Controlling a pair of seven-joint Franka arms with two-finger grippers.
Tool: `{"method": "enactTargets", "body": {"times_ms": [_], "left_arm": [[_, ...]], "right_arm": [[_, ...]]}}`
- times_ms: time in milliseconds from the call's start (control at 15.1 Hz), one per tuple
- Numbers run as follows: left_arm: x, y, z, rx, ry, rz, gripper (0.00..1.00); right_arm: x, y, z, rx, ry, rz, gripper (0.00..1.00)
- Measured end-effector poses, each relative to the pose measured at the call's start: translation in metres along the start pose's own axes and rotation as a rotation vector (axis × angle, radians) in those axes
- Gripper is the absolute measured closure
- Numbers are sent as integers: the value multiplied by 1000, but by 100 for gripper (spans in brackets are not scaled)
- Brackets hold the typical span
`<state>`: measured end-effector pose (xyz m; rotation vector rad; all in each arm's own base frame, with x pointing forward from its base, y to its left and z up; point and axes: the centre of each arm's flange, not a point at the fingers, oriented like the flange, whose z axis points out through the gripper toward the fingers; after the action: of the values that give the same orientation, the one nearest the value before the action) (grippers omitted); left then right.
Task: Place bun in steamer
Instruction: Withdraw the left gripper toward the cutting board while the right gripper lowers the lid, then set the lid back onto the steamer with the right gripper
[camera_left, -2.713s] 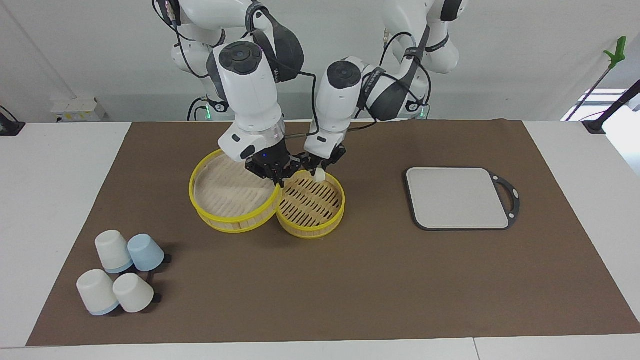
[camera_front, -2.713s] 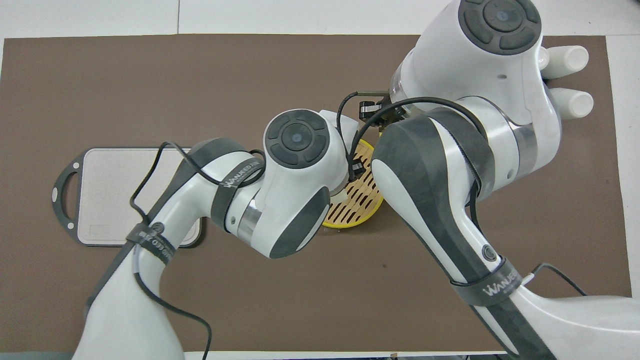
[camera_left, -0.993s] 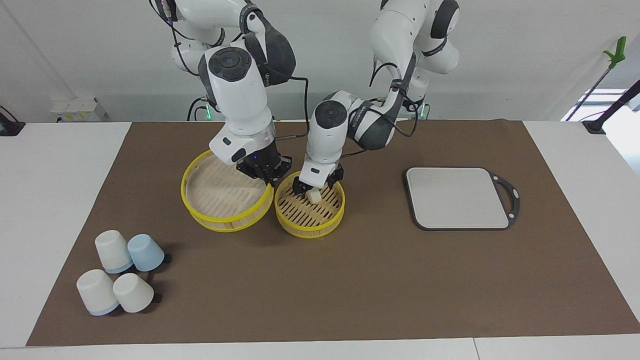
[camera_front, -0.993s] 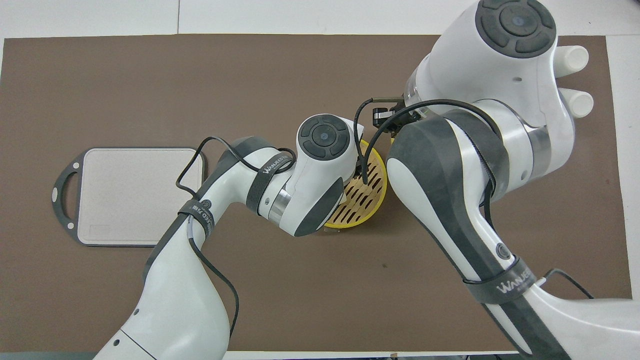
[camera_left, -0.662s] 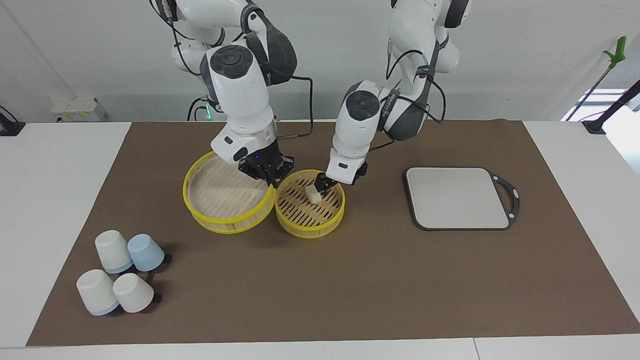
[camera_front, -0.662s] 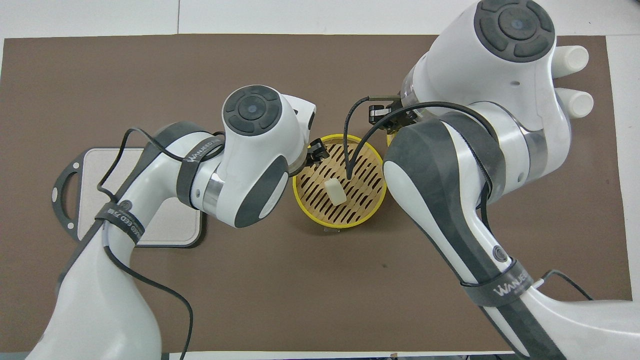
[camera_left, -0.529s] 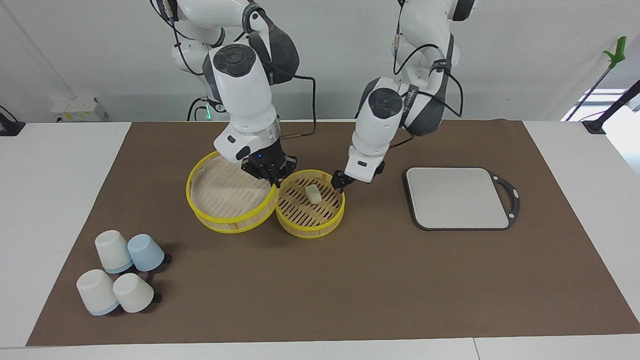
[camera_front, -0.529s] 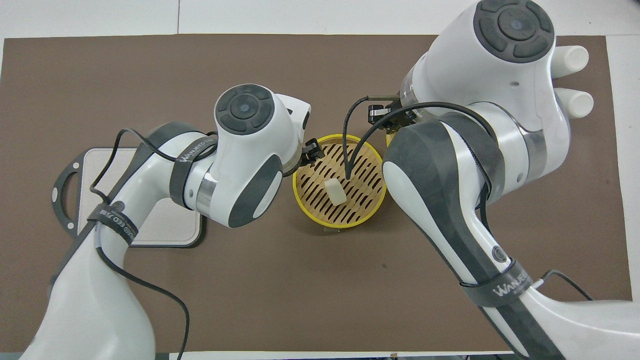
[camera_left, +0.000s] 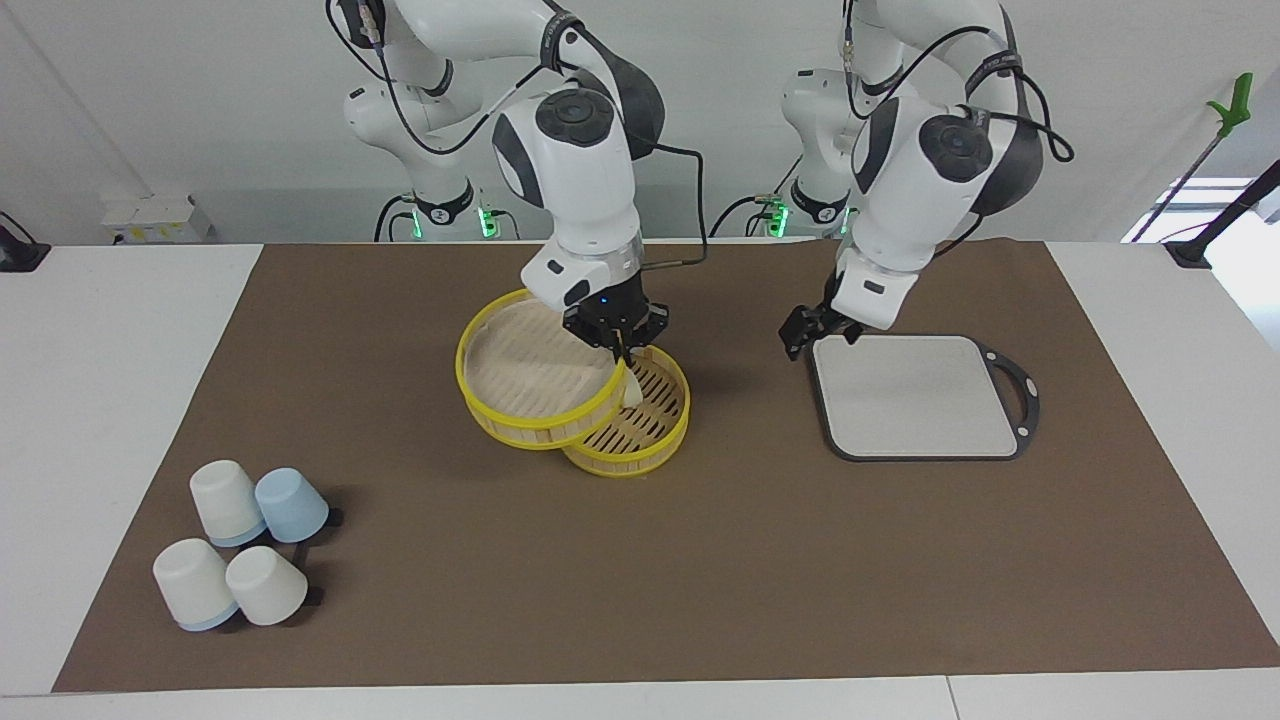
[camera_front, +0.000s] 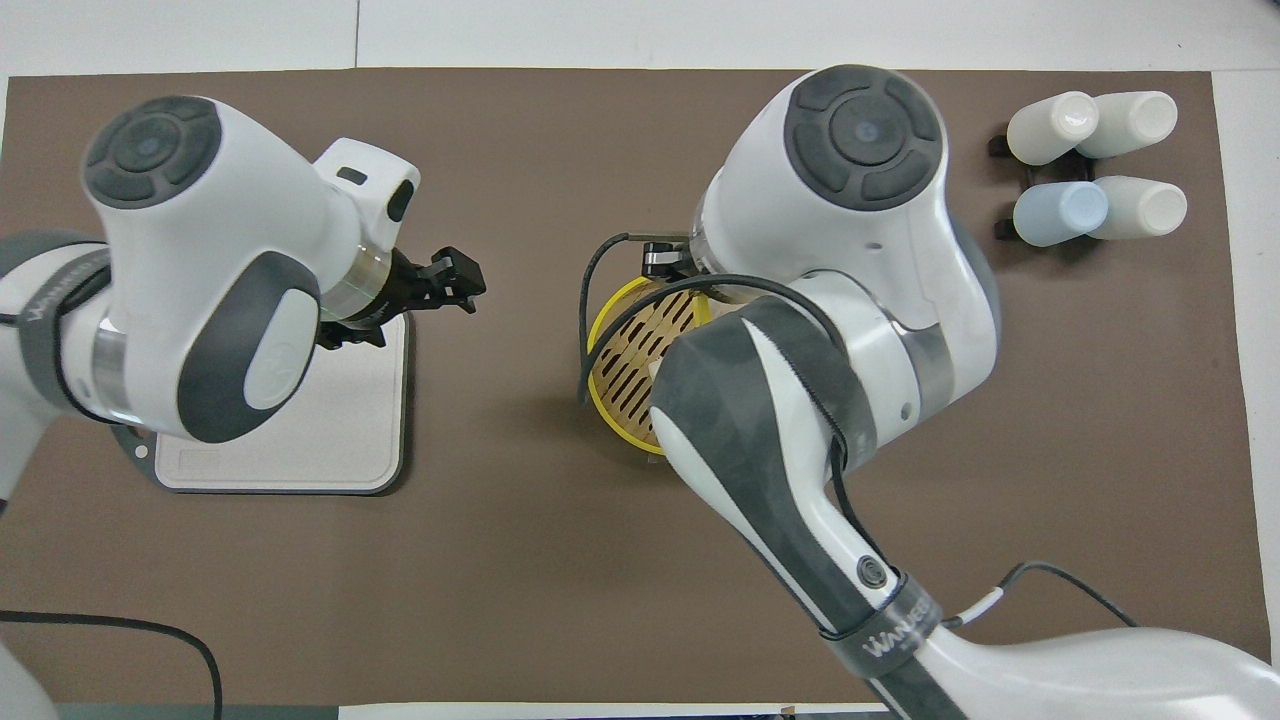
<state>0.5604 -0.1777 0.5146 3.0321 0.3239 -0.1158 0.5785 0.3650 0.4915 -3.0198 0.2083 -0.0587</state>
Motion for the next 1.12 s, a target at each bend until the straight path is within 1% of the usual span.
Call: {"method": "enactTargets", "body": {"times_ms": [132, 265, 463, 728, 860, 1125], "left_arm": [[0, -28, -19, 6, -19, 45, 0], [-3, -61, -46, 2, -21, 78, 0], [-11, -108, -78, -1, -21, 108, 0], [-15, -123, -81, 11, -32, 102, 0], [-13, -129, -81, 13, -31, 104, 0], [-5, -156, -87, 9, -19, 142, 0]], "right_arm": [[-12, -23, 27, -14, -16, 26, 91], [-18, -43, 50, -23, -14, 40, 91], [-17, -55, 61, -10, 2, 45, 91], [-21, -64, 65, 2, 14, 34, 91], [-22, -63, 76, -2, 15, 34, 91], [-24, -58, 91, -19, 4, 35, 91]]}}
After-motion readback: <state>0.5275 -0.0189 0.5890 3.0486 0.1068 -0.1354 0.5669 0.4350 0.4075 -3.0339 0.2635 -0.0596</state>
